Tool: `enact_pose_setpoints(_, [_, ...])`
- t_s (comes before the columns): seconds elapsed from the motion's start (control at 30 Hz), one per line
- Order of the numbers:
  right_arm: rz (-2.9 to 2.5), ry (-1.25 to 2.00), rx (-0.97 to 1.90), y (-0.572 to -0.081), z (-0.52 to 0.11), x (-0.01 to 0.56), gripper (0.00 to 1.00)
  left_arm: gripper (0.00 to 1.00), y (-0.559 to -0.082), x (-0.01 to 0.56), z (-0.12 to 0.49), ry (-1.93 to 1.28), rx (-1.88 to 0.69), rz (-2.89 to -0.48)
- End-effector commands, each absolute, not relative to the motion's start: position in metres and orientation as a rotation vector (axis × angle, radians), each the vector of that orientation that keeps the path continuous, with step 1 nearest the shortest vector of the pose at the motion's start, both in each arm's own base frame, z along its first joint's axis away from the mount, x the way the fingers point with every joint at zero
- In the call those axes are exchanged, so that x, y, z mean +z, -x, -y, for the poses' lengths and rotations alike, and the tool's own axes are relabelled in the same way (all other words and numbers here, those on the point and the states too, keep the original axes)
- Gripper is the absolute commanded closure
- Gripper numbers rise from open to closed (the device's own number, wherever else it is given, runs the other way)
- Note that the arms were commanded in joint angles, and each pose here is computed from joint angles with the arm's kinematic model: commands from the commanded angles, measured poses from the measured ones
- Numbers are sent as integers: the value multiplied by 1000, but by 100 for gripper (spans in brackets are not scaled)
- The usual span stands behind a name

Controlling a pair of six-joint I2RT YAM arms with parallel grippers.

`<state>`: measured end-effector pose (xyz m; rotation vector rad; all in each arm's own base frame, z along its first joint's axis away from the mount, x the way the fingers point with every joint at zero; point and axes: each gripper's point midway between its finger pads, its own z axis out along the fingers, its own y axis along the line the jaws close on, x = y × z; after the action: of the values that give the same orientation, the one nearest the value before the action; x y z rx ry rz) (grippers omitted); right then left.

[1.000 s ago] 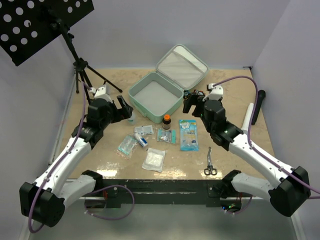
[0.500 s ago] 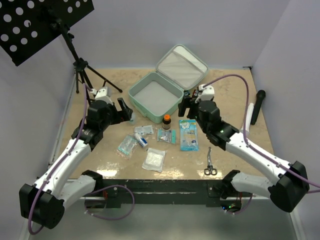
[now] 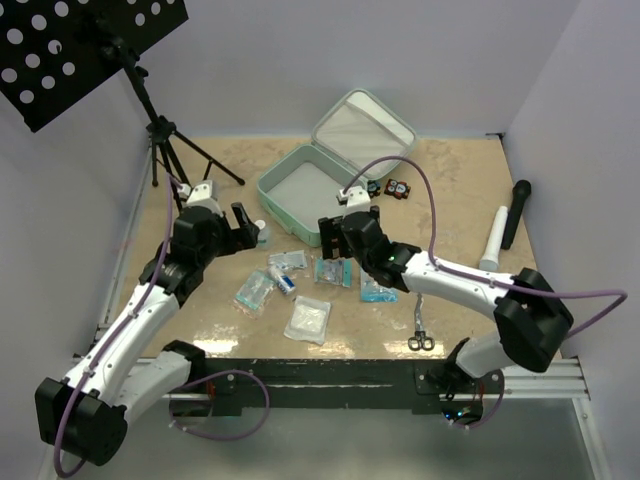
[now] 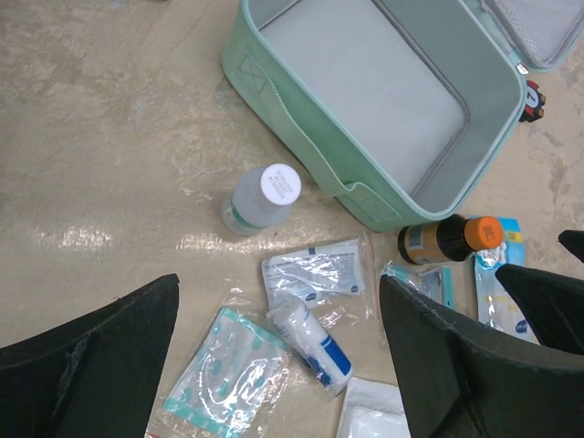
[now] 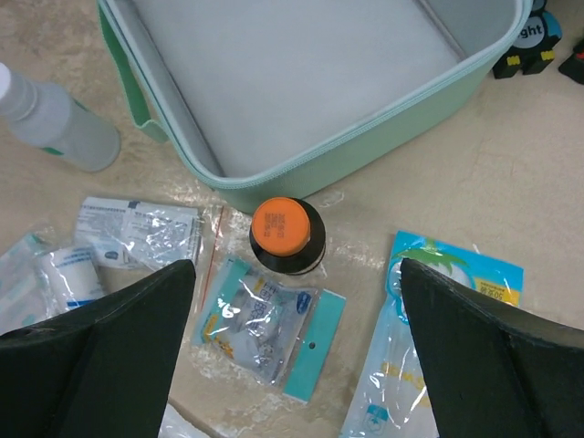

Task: Organize the medicine kit
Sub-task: Pick up the pill bottle at the center of the board.

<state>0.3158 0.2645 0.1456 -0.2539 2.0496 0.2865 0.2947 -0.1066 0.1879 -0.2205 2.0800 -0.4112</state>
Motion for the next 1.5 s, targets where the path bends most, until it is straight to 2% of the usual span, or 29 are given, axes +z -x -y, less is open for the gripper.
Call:
enact_pose_setpoints(0.0, [-1986, 190, 336, -336, -285, 165, 2, 5, -290, 186, 99, 207, -360, -2087])
enact_pose_setpoints(0.3, [-2027, 205, 293, -345, -294, 144, 9, 5, -286, 185, 94, 214, -336, -2092])
enact_pose_setpoints(0.83, [-2060, 241, 235, -351, -291, 117, 36, 6, -285, 180, 92, 226, -326, -2109])
enact_pose_setpoints(1.1, [-2051, 230, 225, -356, -285, 117, 43, 7, -286, 176, 93, 228, -324, -2121])
enact_pose_setpoints(1.23, [-2060, 235, 226, -359, -283, 113, 55, 7, -287, 174, 94, 228, -322, -2127])
enact_pose_setpoints(1.33, [-2063, 240, 232, -359, -283, 112, 69, 7, -288, 174, 93, 228, -320, -2127])
enact_pose_setpoints(1.47, [-2052, 230, 242, -357, -280, 123, 77, 7, -288, 174, 94, 227, -321, -2129])
